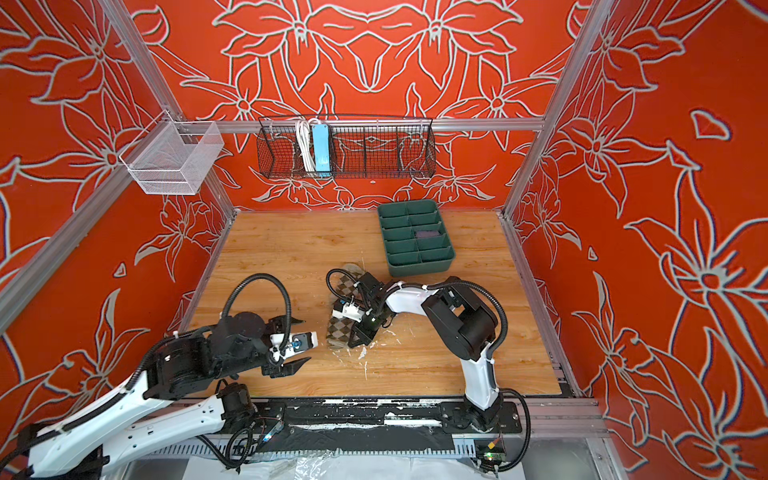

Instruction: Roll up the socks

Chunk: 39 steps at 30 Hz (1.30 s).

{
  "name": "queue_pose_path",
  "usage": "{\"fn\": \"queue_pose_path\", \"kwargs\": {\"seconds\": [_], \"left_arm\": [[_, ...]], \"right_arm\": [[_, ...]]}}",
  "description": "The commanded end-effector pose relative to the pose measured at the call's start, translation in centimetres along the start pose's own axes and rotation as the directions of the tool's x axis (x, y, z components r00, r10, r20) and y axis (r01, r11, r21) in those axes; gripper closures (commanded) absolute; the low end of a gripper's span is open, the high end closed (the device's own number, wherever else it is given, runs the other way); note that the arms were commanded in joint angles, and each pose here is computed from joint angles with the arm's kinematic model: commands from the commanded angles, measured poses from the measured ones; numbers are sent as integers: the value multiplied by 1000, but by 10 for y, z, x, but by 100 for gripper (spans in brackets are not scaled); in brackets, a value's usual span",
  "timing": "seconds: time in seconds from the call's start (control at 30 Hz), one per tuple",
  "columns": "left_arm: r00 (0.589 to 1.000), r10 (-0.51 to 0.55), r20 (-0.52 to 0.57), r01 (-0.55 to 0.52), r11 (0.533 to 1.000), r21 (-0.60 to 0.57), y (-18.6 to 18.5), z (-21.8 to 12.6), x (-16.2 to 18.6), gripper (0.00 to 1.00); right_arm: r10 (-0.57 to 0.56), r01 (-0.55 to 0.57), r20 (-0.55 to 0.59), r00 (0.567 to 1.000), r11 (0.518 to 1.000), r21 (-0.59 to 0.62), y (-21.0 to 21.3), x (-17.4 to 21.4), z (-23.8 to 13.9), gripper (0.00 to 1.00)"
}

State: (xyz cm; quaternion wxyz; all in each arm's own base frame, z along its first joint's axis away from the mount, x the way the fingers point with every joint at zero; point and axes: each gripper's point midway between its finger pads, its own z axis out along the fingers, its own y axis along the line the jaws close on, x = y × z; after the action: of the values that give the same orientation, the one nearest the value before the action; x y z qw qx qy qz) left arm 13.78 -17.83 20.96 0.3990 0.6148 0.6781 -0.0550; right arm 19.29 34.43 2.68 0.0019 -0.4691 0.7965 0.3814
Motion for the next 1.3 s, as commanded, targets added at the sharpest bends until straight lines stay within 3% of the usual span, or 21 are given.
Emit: {"fn": "queue_pose_path", "kwargs": {"seconds": [0.0, 0.23, 0.33, 0.5, 0.7, 0.9, 1.03, 1.27], "left_arm": [[999, 48, -23, -48, 998, 33, -15, 27, 0, 21], [958, 228, -173, -233, 973, -4, -37, 95, 26, 21], [948, 236, -215, -254, 966, -57, -33, 118, 33, 22], [962, 194, -193, -227, 960, -164, -22, 138, 25, 22], [935, 194, -298, -236, 965, -113, -32, 162, 51, 27], [923, 160, -351, -191, 980, -56, -35, 169, 69, 41], [933, 100, -345, -125, 991, -52, -28, 170, 73, 59], [936, 46, -348, -26, 998, 63, -40, 174, 81, 90]], "right_arm": [[134, -138, -88, 987, 989, -44, -2, 32, 8, 95], [125, -129, -82, 989, 991, -44, -7, 32, 11, 94], [131, -135, -90, 987, 990, -39, -10, 33, 14, 94], [129, -133, -86, 988, 990, -40, -11, 32, 15, 94], [115, -118, -73, 991, 992, -41, -10, 28, 11, 94], [116, -117, -53, 992, 992, -35, -11, 27, 5, 93], [119, -121, -45, 992, 992, -31, -12, 28, 4, 93], [125, -126, -29, 992, 992, -17, -13, 26, 0, 93]]}}
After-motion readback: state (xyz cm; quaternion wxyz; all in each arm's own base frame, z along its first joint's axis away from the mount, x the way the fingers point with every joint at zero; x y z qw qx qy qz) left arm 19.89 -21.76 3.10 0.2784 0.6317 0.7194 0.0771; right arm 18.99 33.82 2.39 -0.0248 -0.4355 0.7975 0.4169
